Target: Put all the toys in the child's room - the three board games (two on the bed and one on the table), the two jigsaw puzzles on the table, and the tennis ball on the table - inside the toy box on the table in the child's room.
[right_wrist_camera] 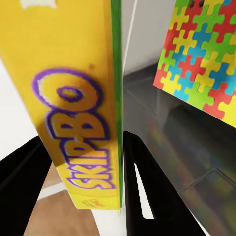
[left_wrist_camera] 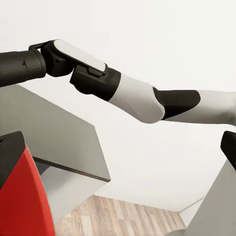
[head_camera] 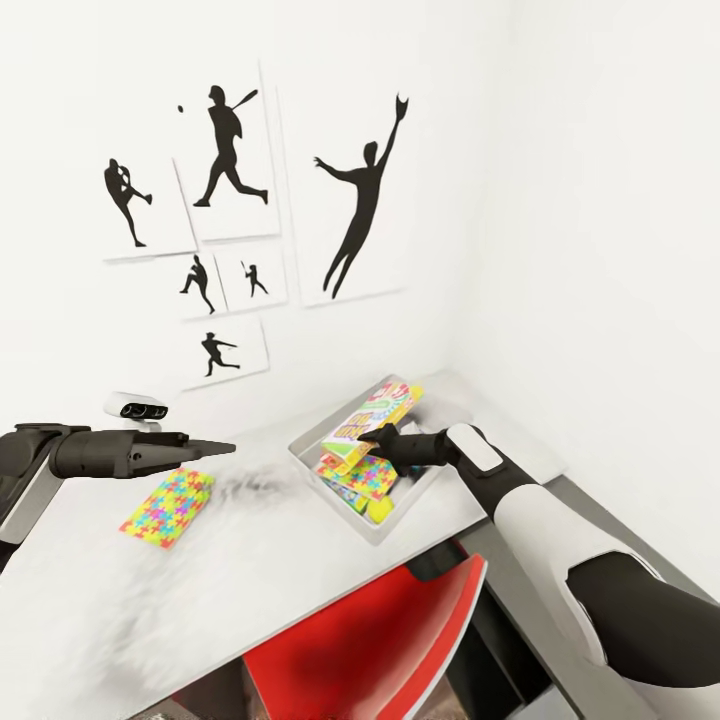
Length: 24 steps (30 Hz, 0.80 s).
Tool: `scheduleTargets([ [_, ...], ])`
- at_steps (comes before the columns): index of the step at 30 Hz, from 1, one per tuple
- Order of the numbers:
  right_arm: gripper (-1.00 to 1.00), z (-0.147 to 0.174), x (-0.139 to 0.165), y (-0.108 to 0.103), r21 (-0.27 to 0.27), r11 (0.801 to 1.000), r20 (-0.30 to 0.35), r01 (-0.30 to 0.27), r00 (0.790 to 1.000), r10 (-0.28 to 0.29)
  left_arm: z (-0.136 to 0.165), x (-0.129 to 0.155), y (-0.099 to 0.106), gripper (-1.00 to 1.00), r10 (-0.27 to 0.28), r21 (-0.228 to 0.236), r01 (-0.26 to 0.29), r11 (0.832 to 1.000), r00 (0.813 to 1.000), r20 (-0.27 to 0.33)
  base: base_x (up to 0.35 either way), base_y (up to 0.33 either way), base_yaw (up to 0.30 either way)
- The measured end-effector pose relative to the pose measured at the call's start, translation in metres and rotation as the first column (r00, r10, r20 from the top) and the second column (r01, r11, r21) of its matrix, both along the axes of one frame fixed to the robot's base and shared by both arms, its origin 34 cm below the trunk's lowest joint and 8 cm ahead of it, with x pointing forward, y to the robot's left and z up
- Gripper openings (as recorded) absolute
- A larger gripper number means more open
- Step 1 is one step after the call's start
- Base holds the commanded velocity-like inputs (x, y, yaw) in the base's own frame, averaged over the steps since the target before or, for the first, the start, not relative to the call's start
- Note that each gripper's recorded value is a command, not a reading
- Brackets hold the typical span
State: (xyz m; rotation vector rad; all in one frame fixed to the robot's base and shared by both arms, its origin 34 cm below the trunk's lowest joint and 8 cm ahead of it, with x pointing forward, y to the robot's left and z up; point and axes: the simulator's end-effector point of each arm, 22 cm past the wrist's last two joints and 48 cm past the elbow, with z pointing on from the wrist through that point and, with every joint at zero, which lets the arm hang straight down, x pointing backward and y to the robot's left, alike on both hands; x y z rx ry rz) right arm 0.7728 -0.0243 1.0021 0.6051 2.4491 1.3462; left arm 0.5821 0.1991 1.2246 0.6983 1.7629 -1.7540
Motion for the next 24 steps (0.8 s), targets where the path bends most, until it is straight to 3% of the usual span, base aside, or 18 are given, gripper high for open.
scheduleTargets([
  [12,-1.0,-0.002,0.006,-0.005,0.019,0.999,-0.011,0.027,1.0,-0.027,-0.005,0.002,0.0,1.0,0.0,0.0,0.0,1.0,1.0,-0.01,0.0,0.0,0.009],
  [18,-1.0,-0.006,0.014,-0.033,0.009,0.997,-0.016,0.074,0.997,-0.074,-0.005,0.002,0.0,1.0,0.0,0.0,0.0,1.0,1.0,-0.01,0.0,0.0,0.0],
  [24,-1.0,-0.006,0.016,-0.037,0.011,0.996,-0.017,0.084,0.996,-0.084,-0.005,0.002,0.0,1.0,0.0,0.0,0.0,1.0,1.0,-0.01,0.0,0.0,0.0],
])
